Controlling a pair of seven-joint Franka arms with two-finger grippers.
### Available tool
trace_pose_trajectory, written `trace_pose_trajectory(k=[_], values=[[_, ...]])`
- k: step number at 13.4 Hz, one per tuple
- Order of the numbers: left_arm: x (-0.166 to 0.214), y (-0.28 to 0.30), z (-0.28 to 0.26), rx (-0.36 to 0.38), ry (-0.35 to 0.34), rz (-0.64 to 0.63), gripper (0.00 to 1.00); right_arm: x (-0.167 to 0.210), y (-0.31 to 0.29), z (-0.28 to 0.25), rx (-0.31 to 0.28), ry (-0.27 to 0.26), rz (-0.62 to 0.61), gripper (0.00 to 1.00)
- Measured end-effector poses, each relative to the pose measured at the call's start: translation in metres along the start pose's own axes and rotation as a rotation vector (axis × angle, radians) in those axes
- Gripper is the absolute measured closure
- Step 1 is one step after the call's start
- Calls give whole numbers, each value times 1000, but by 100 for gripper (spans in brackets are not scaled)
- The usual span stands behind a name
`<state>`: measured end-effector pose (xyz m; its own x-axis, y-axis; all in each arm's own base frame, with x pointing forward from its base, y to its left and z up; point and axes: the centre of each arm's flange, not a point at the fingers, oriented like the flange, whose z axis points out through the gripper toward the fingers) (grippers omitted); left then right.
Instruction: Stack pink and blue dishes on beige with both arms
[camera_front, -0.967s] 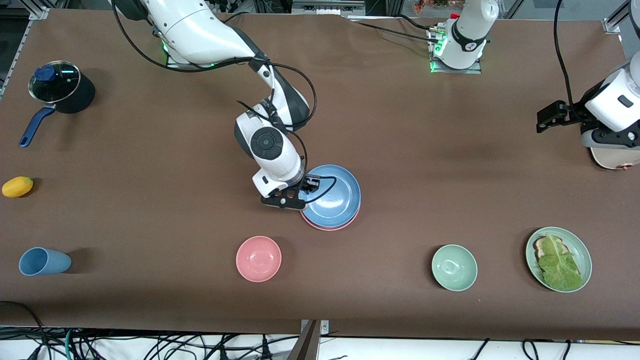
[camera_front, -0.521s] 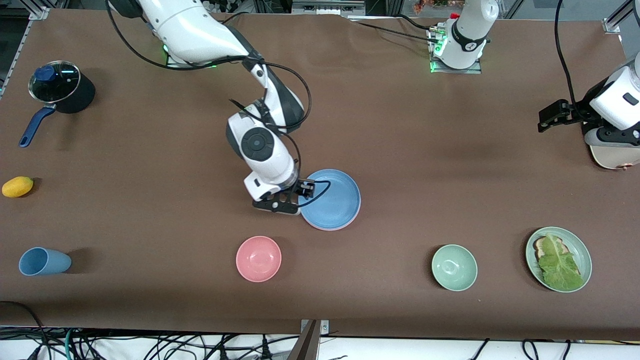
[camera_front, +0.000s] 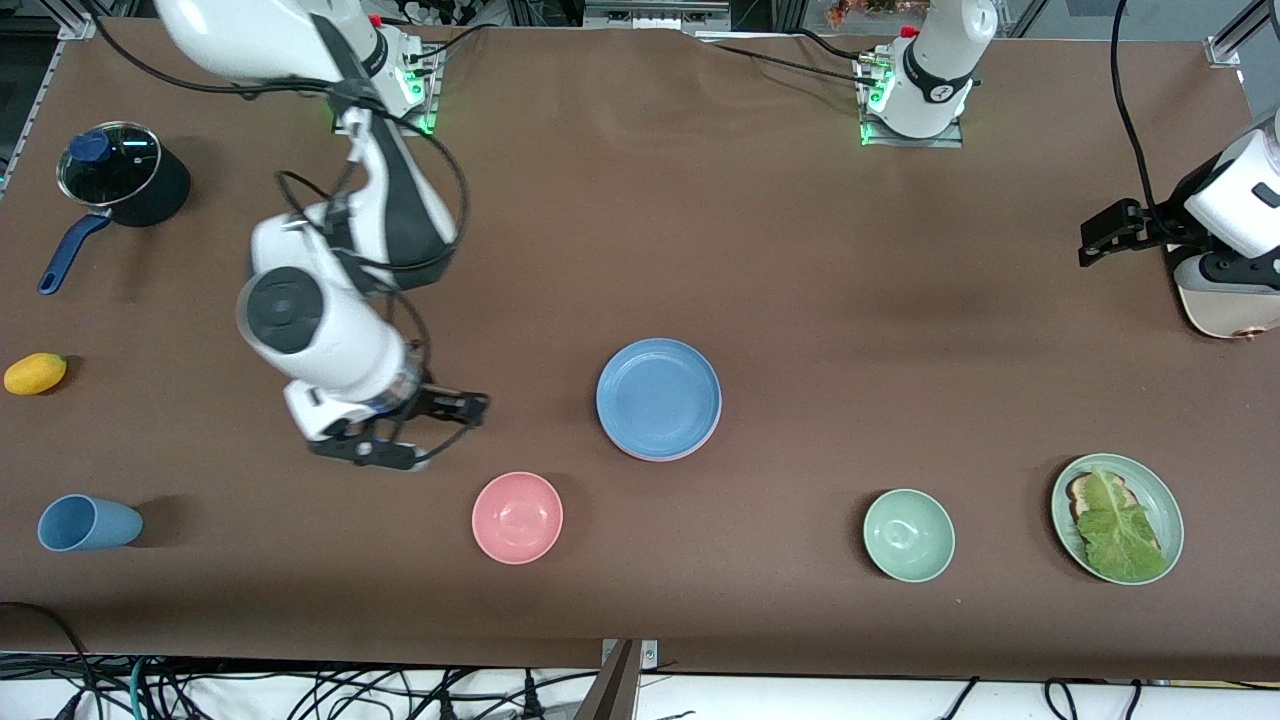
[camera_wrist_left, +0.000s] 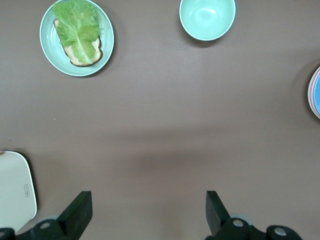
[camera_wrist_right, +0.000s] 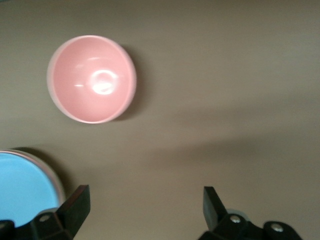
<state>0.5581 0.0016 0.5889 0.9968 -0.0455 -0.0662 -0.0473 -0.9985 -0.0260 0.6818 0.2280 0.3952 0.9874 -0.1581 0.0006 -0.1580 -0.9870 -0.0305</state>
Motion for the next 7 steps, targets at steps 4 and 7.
trace_pose_trajectory(k=[4,7], values=[[1,-1,-7,1,20,-1,0,-12,45,-70,-13,-36,-5,0],[3,-1,-7,1,25,-2,0,-51,75,-126,-7,-31,-20,0]])
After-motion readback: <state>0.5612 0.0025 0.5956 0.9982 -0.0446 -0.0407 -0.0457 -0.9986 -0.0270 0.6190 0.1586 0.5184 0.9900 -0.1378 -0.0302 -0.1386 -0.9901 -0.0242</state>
